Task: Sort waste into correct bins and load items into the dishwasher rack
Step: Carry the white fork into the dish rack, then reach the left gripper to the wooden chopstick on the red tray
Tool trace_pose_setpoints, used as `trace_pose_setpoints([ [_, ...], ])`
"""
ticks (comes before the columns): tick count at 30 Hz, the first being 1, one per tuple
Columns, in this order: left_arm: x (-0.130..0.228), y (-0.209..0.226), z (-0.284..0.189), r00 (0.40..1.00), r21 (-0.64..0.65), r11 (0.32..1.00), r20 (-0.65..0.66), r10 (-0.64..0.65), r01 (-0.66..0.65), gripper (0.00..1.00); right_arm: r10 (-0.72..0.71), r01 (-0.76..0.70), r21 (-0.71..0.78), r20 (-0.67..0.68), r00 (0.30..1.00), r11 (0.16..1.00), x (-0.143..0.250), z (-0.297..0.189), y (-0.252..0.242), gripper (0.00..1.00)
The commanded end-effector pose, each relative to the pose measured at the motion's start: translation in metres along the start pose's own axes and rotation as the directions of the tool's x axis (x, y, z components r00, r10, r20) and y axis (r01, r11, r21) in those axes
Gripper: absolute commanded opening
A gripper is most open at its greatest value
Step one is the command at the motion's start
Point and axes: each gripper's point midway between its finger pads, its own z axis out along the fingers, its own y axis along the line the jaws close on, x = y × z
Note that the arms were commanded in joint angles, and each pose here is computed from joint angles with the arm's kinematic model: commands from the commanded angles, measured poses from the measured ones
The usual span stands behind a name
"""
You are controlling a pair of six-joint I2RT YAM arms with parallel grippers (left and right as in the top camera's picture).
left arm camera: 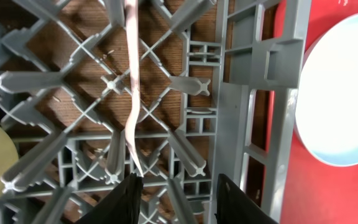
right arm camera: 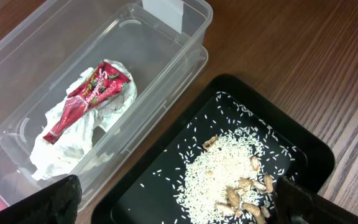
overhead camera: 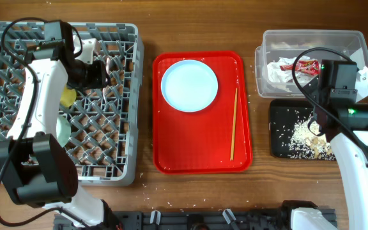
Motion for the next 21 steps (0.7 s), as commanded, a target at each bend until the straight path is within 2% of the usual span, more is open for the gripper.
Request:
trace_pose_setpoints([
  [1,-0.001,-0.033,-0.018,0.998,0.153,0.987,0.030,-0.052,0.047,0.40,-0.007,0.007,0.015,0.010,1.000,1.000,-0.002,0.001,-0.002,1.00],
  [5,0.007,-0.114,-0.049,0.995,0.387,0.918,0.075,0.060,-0.084,0.39,-0.006,0.006,0.015,0.010,1.000,1.000,-0.002,0.001,-0.002,1.00],
  [6,0.011,-0.130,-0.049,0.993,0.407,0.906,0.071,0.096,-0.116,0.39,-0.006,0.006,0.015,0.010,1.000,1.000,-0.002,0.001,-0.002,1.00],
  [8,0.038,-0.191,-0.039,0.968,0.455,0.859,0.032,0.248,-0.235,0.39,-0.007,0.007,0.015,0.010,1.000,1.000,-0.002,0.001,-0.002,1.00],
  [9,0.048,-0.212,-0.031,0.961,0.460,0.852,0.010,0.276,-0.250,0.43,-0.006,0.006,0.015,0.010,1.000,1.000,-0.002,0.001,-0.002,1.00],
  [10,0.061,-0.243,-0.014,0.967,0.404,0.889,-0.037,0.251,-0.215,0.44,-0.006,0.006,0.015,0.010,1.000,1.000,-0.002,0.001,-0.002,1.00],
  [12,0.072,-0.264,0.011,0.985,0.260,0.955,-0.056,0.164,-0.144,0.45,-0.007,0.007,0.015,0.010,1.000,1.000,-0.002,0.001,-0.002,0.99],
  [14,0.084,-0.278,0.029,0.992,0.151,0.983,-0.042,0.115,-0.107,0.46,-0.006,0.006,0.015,0.010,1.000,1.000,-0.002,0.001,-0.002,1.00],
  [17,0.107,-0.311,0.056,0.993,0.098,0.989,-0.018,0.112,-0.110,0.46,-0.006,0.006,0.015,0.010,1.000,1.000,-0.002,0.001,-0.002,1.00],
  [21,0.133,-0.352,0.089,0.977,0.052,0.977,0.065,0.204,-0.208,0.41,-0.007,0.007,0.015,0.010,1.000,1.000,-0.002,0.001,-0.002,1.00],
])
